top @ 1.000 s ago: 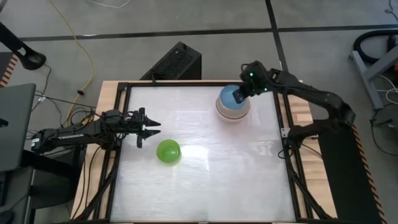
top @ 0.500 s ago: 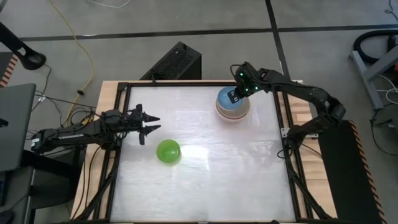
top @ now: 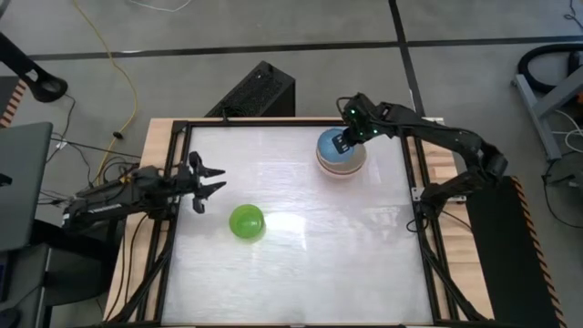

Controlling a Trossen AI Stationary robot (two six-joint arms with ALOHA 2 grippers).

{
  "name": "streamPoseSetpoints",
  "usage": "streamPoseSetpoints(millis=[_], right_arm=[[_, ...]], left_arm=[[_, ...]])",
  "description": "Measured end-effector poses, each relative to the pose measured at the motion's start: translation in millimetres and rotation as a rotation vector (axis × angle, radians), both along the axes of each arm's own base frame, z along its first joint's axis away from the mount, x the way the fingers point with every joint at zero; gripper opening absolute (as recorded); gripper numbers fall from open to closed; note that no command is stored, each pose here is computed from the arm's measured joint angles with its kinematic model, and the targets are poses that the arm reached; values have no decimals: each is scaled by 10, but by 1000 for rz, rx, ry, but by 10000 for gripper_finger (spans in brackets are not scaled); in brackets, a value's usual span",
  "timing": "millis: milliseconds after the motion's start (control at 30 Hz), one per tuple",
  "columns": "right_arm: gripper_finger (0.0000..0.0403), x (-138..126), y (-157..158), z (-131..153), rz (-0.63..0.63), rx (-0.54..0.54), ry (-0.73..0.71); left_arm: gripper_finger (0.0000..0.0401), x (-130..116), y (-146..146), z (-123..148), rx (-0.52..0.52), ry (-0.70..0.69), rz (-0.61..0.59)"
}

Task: Nest bowls inside each other
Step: Stack the blue bowl on the gray bowl

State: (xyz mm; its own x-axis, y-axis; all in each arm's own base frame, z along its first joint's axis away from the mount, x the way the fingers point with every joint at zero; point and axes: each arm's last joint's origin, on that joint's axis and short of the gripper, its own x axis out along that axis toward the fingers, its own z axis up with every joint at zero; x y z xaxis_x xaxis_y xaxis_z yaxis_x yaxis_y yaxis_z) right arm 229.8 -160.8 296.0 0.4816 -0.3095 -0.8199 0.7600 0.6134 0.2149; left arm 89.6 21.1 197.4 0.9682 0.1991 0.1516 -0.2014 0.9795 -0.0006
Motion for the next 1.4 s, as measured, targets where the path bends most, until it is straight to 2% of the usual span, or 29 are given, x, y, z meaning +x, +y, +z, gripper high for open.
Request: streamPoseSetpoints(millis=[233,433,667,1000,1200,1400], right_arm=[[20,-4,-12,-15,-23,11,-4],[20,-43,14,-215,-66,63,33],[20,-59,-20,-319,-152,19,42],[20,-112,-73,-447,-198,15,41],[20,-142,-57,-624,-228,26,43],[20,-154,-59,-646,-241,11,56]], left_arm=[[158,10,2,-37,1,7,1],[158,25,11,-119,-11,37,16],[158,22,15,-101,-40,10,26],[158,20,14,-85,-67,-13,20],[158,20,14,-84,-71,-14,19],[158,20,14,-90,-71,-8,20]])
